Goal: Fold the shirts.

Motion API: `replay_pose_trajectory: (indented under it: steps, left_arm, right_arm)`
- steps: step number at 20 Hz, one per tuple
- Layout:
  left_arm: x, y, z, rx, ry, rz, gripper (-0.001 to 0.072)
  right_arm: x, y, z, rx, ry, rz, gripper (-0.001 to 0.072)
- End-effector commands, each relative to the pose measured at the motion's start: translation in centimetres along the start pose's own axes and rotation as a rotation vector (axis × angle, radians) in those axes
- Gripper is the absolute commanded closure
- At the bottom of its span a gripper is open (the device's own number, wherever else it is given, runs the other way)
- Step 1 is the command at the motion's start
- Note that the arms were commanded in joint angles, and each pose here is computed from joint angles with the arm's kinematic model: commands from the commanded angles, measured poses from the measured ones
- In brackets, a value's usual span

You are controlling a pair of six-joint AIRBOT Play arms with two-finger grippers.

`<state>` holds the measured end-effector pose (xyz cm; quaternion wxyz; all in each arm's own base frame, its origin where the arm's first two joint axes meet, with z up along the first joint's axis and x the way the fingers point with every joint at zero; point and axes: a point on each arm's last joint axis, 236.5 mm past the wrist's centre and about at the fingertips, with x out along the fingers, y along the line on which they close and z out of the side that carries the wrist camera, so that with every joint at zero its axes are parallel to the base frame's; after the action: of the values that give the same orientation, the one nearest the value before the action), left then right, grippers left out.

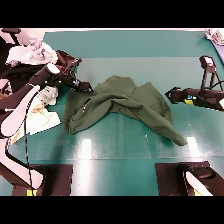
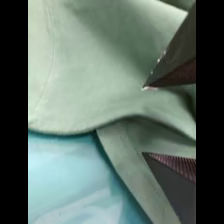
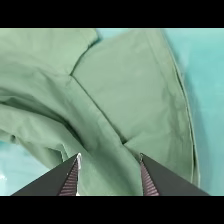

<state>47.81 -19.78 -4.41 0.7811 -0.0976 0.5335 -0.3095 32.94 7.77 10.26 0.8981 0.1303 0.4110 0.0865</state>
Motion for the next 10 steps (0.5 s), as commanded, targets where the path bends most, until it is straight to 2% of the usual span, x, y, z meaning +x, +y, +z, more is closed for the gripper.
replay_pose_trajectory:
  steps: [1,5,10]
  left_arm:
    - [0.0,-0.4,0.1,-0.007,-0.002,-0.015,0.0219]
    - [1.2,-2.1,-1.8,-0.002,0.075,-0.074,0.0218]
    - [3.4,-2.6,-2.0,0.010,0.078,-0.071,0.0221]
  right_arm:
    - [-1.6,-0.7,1.0,0.016,-0.055,-0.013,0.0270]
    - [-3.5,-2.8,1.5,0.060,-0.095,-0.058,0.0270]
    - [-5.6,-5.0,1.0,0.083,-0.101,-0.115,0.0270]
